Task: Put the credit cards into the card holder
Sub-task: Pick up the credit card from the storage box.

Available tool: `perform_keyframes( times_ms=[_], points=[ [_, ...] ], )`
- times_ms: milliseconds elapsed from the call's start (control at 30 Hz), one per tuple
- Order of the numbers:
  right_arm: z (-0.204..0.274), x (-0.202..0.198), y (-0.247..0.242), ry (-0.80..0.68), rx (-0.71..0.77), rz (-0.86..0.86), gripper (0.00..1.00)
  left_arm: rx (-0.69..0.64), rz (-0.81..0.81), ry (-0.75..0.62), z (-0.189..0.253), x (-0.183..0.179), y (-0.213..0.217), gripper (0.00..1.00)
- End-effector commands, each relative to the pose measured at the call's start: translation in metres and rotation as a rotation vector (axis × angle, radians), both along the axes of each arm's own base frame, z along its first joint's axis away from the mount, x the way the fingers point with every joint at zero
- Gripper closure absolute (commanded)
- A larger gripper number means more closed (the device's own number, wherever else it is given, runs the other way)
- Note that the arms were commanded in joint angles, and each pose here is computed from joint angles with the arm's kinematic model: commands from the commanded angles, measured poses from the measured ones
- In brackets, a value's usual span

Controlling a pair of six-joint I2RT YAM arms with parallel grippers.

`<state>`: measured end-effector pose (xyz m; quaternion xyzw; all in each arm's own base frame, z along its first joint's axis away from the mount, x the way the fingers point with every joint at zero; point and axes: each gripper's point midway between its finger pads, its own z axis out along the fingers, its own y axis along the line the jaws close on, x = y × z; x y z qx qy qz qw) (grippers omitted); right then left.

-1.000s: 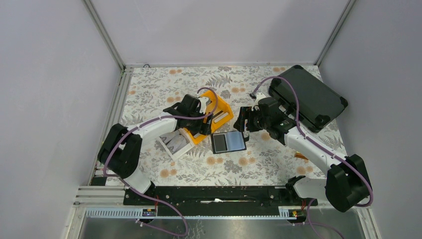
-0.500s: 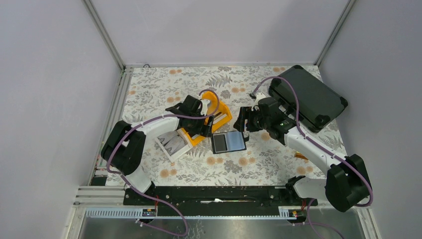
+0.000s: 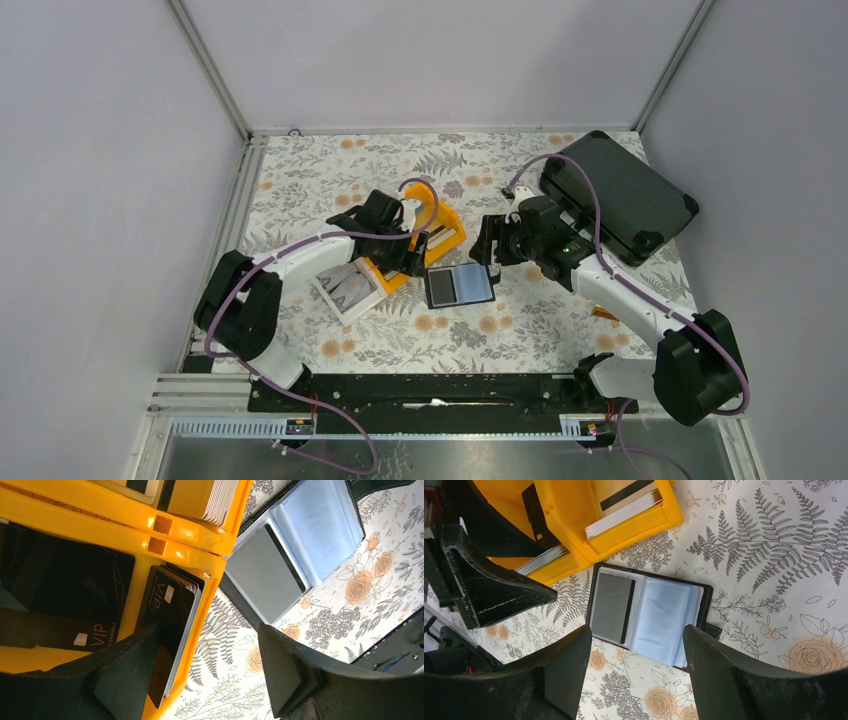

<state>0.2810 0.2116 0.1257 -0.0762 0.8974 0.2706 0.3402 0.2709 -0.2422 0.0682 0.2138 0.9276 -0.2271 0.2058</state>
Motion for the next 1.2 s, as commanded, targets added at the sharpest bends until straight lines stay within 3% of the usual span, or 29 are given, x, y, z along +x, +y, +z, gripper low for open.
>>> perform_keyframes(
  times_ms=[0, 67, 333, 1167],
  points=[
    [0.008, 0.004, 0.001, -0.033, 0.026, -0.006, 0.26, -0.058, -0.019, -0.049, 0.028, 0.003, -0.009, 0.26],
    [0.007, 0.003, 0.001, -0.029, 0.025, -0.005, 0.26, -0.061, -0.022, -0.044, 0.028, 0.002, -0.010, 0.28],
    [0.006, 0.002, 0.000, -0.029, 0.026, -0.005, 0.26, -0.049, -0.016, -0.038, 0.025, 0.002, -0.008, 0.55],
    [0.006, 0.003, 0.001, -0.026, 0.028, -0.004, 0.26, -0.017, 0.008, -0.072, 0.035, 0.007, -0.001, 0.82]
  ],
)
